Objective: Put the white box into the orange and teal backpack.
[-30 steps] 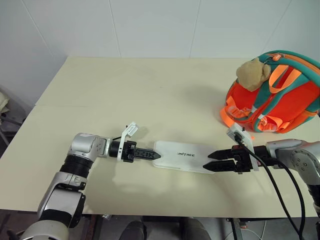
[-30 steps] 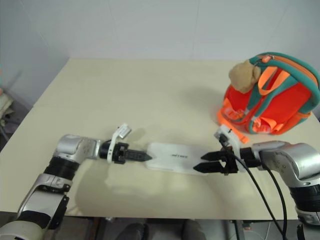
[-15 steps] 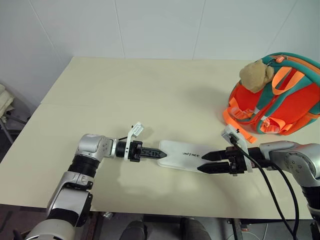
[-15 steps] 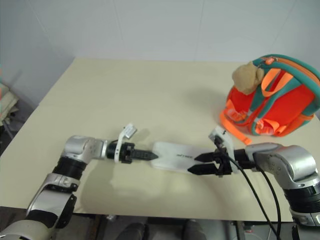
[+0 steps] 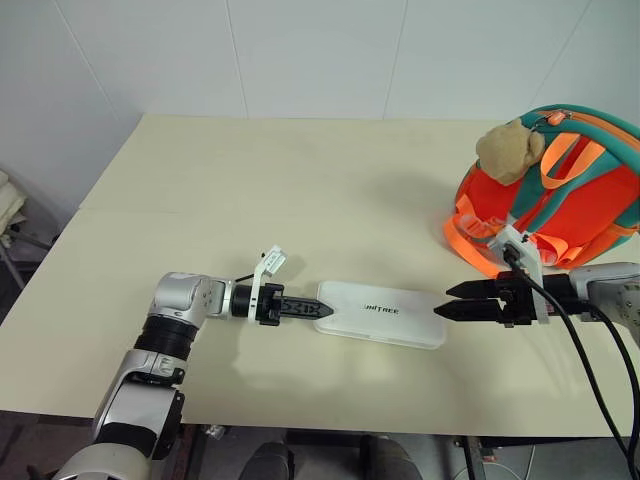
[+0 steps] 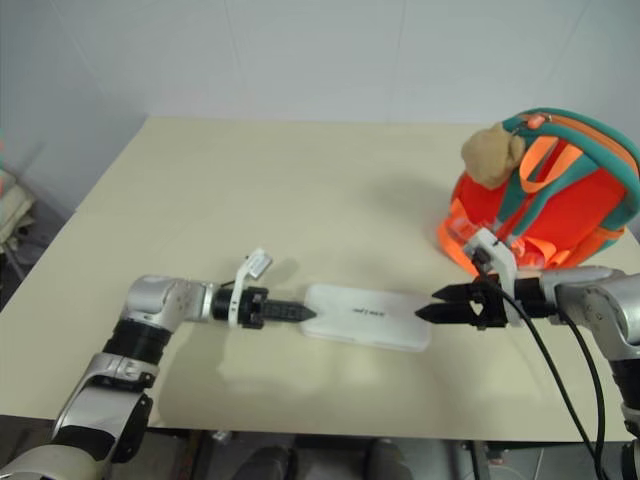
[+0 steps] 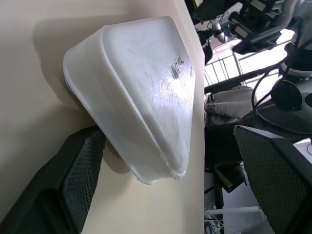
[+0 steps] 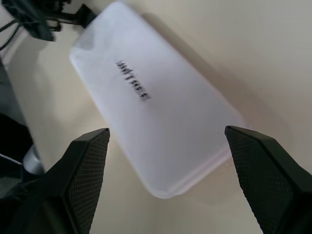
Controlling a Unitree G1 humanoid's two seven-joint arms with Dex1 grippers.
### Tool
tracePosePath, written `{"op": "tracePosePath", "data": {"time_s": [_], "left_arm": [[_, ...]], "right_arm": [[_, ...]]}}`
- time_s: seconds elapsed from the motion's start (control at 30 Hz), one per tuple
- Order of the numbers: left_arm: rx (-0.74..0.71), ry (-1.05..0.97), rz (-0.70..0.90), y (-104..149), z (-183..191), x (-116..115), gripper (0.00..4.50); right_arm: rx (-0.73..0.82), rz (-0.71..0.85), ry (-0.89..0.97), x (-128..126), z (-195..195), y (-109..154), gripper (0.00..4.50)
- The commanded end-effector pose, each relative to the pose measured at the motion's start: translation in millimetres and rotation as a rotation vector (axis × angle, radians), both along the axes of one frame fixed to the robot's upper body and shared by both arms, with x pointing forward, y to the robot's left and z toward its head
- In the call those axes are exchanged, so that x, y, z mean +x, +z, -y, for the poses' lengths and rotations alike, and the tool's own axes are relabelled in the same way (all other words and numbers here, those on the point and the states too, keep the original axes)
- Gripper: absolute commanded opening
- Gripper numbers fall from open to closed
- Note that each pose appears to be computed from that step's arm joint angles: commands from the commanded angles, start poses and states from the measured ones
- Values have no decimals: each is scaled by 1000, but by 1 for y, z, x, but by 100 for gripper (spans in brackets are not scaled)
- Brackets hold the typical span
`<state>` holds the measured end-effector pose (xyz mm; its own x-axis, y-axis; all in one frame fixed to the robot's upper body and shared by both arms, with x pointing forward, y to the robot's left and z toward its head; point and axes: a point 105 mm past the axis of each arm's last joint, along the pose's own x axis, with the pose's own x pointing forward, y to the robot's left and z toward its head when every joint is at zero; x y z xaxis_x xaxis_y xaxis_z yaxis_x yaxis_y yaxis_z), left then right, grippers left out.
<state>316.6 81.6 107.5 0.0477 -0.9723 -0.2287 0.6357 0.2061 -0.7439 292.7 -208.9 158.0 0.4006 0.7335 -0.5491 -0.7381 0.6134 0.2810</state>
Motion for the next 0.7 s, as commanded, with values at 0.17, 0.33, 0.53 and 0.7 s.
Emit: {"op": "tracePosePath", "data": {"time_s": [0.17, 0.33, 0.53, 0.7], "left_arm": [[59, 25, -62, -18, 1, -6, 446], [63, 32, -64, -18, -3, -9, 446], [67, 42, -62, -20, -5, -11, 446], [59, 44, -57, -22, -1, -9, 446]], "right_arm": [[-4, -16, 33, 7, -6, -14, 450], [-17, -50, 12, 6, 0, -22, 450], [43, -63, -63, 3, 9, 1, 450], [64, -139, -111, -11, 10, 6, 450]]}}
